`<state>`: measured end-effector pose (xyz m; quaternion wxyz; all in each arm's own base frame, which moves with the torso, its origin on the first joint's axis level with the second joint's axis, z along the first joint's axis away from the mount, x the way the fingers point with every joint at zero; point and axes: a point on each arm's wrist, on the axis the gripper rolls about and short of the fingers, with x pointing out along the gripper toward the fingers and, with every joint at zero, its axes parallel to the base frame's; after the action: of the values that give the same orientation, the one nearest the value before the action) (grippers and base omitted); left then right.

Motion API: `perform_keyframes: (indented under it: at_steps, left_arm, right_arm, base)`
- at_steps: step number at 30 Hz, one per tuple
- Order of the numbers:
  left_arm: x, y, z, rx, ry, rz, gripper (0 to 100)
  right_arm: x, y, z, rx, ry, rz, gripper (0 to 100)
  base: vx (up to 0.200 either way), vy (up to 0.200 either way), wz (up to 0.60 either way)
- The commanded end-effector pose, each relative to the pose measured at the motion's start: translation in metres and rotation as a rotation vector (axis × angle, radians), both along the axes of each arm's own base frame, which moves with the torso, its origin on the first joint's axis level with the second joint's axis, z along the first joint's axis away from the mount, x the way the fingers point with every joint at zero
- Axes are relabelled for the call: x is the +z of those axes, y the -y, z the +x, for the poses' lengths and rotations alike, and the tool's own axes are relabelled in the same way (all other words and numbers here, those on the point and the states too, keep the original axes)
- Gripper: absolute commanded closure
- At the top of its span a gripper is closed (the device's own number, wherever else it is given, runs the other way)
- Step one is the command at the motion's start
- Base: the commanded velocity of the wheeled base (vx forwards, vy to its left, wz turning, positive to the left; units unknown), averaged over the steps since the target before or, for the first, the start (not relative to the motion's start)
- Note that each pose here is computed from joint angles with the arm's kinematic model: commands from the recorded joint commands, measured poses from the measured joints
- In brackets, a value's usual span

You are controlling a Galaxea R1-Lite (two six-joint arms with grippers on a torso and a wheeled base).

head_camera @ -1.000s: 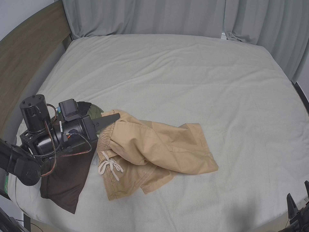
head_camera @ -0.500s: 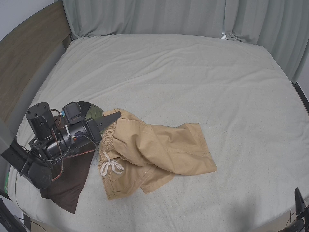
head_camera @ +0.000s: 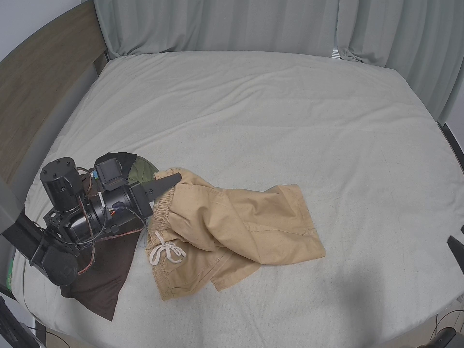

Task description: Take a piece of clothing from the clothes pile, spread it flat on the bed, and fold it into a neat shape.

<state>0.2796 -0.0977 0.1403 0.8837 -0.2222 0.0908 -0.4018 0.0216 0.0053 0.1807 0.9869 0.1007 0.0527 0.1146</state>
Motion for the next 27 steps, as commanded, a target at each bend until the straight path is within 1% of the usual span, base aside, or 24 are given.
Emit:
perform_keyframes:
  at_steps: [1, 5, 9, 14, 17, 21, 23, 27]
  left_arm:
    - [0.003, -0.005, -0.01, 0.001, 0.007, 0.013, 100]
    - [0.0, -0.007, -0.01, 0.009, 0.008, 0.04, 100]
    - [-0.001, -0.01, -0.009, 0.019, 0.036, 0.075, 100]
    - [-0.001, -0.012, -0.008, 0.028, 0.039, 0.077, 100]
    - [-0.001, -0.012, -0.008, 0.029, 0.042, 0.076, 100]
    - [0.0, -0.012, -0.009, 0.027, 0.049, 0.074, 100]
    - [0.0, -0.012, -0.009, 0.026, 0.048, 0.075, 100]
    - [0.005, -0.012, -0.013, 0.022, 0.062, 0.069, 100]
  right_arm:
    - [0.009, -0.033, 0.117, 0.172, -0.355, 0.087, 0]
    - [-0.001, -0.039, 0.155, 0.203, -0.418, 0.099, 0]
    - [-0.014, -0.043, 0.188, 0.211, -0.5, 0.101, 0]
    - [-0.033, -0.051, 0.223, 0.23, -0.593, 0.107, 0]
    - [-0.041, -0.053, 0.235, 0.233, -0.622, 0.109, 0]
    - [-0.059, -0.058, 0.264, 0.236, -0.68, 0.115, 0]
    - [-0.069, -0.059, 0.278, 0.24, -0.693, 0.122, 0]
    - [-0.085, -0.056, 0.298, 0.288, -0.698, 0.16, 0]
  base:
    - [0.0, 0.0, 0.0]
    - [0.0, 0.0, 0.0]
    - [0.0, 0.0, 0.0]
    - [0.0, 0.0, 0.0]
    - [0.0, 0.0, 0.0]
    - [0.0, 0.0, 0.0]
    - [0.0, 0.0, 0.0]
    - [0.0, 0.0, 0.0]
